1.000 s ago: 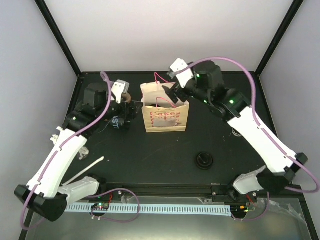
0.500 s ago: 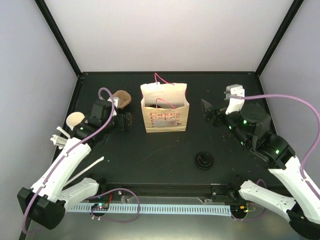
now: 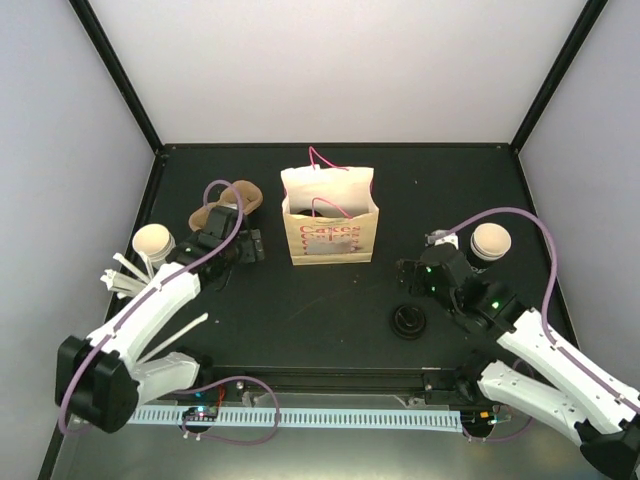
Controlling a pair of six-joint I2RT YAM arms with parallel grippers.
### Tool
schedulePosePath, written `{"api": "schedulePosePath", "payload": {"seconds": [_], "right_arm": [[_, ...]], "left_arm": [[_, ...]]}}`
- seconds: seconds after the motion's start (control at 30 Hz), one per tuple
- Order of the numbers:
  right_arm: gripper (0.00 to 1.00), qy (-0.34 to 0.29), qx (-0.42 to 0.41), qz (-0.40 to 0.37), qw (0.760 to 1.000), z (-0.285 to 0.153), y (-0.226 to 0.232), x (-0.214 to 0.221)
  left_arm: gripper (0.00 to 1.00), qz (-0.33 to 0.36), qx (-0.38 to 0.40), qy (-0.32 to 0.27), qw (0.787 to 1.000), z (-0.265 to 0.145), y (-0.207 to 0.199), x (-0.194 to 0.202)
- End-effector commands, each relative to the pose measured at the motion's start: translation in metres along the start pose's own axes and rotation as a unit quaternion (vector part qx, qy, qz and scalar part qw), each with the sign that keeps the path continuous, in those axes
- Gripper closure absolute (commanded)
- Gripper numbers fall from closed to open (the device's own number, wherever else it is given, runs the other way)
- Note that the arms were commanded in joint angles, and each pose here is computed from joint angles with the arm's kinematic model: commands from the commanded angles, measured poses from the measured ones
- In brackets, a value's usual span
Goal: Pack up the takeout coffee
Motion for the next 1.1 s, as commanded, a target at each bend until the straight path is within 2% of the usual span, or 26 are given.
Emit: {"api": "schedulePosePath", "payload": {"seconds": [0.0, 0.17, 0.27, 0.47, 0.77, 1.07], "right_arm": [[0.0, 0.05, 0.008, 0.07, 0.996, 0.015, -0.005, 0.025], [0.0, 0.114, -0.007, 0.019, 0.993, 0.033, 0.002, 0.048], [0.0, 0.131, 0.019, 0.007, 0.991, 0.041, -0.006, 0.058], [0.0, 0.142, 0.048, 0.017, 0.988, 0.048, -0.015, 0.068], [0.0, 0.141, 0.054, 0.017, 0.988, 0.05, -0.015, 0.068], [0.0, 0.135, 0.068, 0.025, 0.988, 0.049, -0.019, 0.066]], "left_arm": [[0.11, -0.038, -0.051, -0.01, 0.998, 0.013, 0.005, -0.016], [0.21, -0.037, -0.124, 0.014, 0.991, 0.034, 0.014, -0.02], [0.24, -0.03, -0.139, 0.02, 0.99, 0.044, 0.013, -0.023], [0.32, -0.006, -0.139, 0.033, 0.99, 0.063, 0.007, -0.023], [0.35, 0.028, -0.143, 0.049, 0.988, 0.083, -0.001, -0.02], [0.43, 0.081, -0.239, 0.073, 0.965, 0.096, 0.003, -0.015]]}}
Point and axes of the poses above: each gripper's point midway between its finger pads, its own z axis out along the fingers, its own y axis along the line the jaws close on, x = y × z, the point moved 5 cm from there along -z, back along the fingers, and after that the axes turned 7 degrees about z, right-handed, at the moved point
